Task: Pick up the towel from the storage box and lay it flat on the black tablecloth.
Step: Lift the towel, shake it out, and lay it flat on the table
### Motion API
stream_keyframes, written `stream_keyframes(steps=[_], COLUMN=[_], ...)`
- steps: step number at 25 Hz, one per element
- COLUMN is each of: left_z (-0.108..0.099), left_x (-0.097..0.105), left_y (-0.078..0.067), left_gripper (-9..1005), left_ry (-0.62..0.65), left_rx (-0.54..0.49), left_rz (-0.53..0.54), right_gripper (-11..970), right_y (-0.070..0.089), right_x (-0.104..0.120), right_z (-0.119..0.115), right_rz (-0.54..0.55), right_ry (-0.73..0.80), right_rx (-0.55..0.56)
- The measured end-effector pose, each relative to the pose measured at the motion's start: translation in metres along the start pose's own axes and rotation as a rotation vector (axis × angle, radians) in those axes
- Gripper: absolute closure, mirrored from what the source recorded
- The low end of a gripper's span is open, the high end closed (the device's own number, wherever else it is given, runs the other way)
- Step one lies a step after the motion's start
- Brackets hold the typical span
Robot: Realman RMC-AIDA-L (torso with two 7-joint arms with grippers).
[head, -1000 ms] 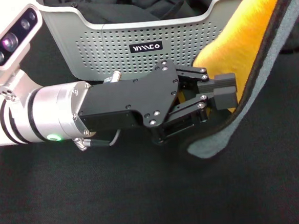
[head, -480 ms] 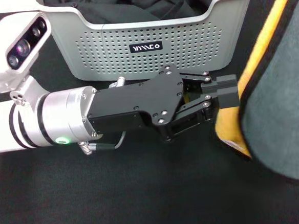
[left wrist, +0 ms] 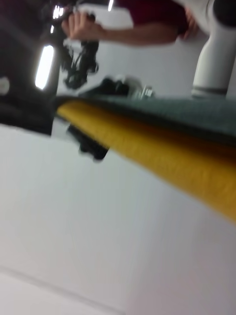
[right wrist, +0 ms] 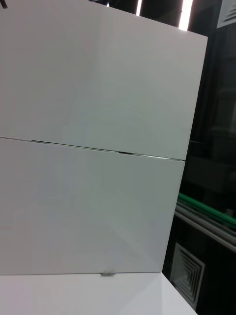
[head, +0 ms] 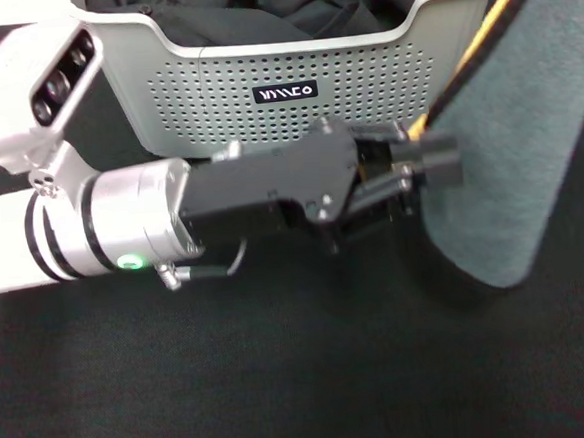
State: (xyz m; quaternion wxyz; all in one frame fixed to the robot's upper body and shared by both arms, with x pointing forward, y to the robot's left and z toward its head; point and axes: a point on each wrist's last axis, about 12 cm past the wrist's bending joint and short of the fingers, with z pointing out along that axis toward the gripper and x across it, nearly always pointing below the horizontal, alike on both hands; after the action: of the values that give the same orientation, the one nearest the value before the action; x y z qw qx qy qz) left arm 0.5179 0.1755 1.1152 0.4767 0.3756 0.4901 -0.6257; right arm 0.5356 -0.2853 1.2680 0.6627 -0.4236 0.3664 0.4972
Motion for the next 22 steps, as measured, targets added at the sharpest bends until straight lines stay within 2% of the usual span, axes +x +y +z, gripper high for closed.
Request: stream_keyframes(steps=[7,13,16,22], left_z=[-0.025,-0.034,-0.027,0.008], left_x=[-0.018,-0.025,-0.023,-0.017], left_y=[0.011,0.009,0.006,0.008], left_gripper=[709,628,612,571], left_ry=[-0.048,-0.041,-0.053,0.025], left_rx=[-0.122,-0.1,-0.06,0.061], left_rz=[0.086,0.137,0.12,0.054], right_gripper=[949,949,949,949], right_y=[0.0,0.0,-0.001,-0.001], right_x=[-0.003,-0.003,-0.003,0.001], right_z=[0.005,0.011,0.012,0.015], right_rz=[0.013,0.015,0.015,0.028], right_ry=[0.001,-0.002,-0.005,-0.004], right_rx=[-0.023,-0.043,-0.048,-0.054])
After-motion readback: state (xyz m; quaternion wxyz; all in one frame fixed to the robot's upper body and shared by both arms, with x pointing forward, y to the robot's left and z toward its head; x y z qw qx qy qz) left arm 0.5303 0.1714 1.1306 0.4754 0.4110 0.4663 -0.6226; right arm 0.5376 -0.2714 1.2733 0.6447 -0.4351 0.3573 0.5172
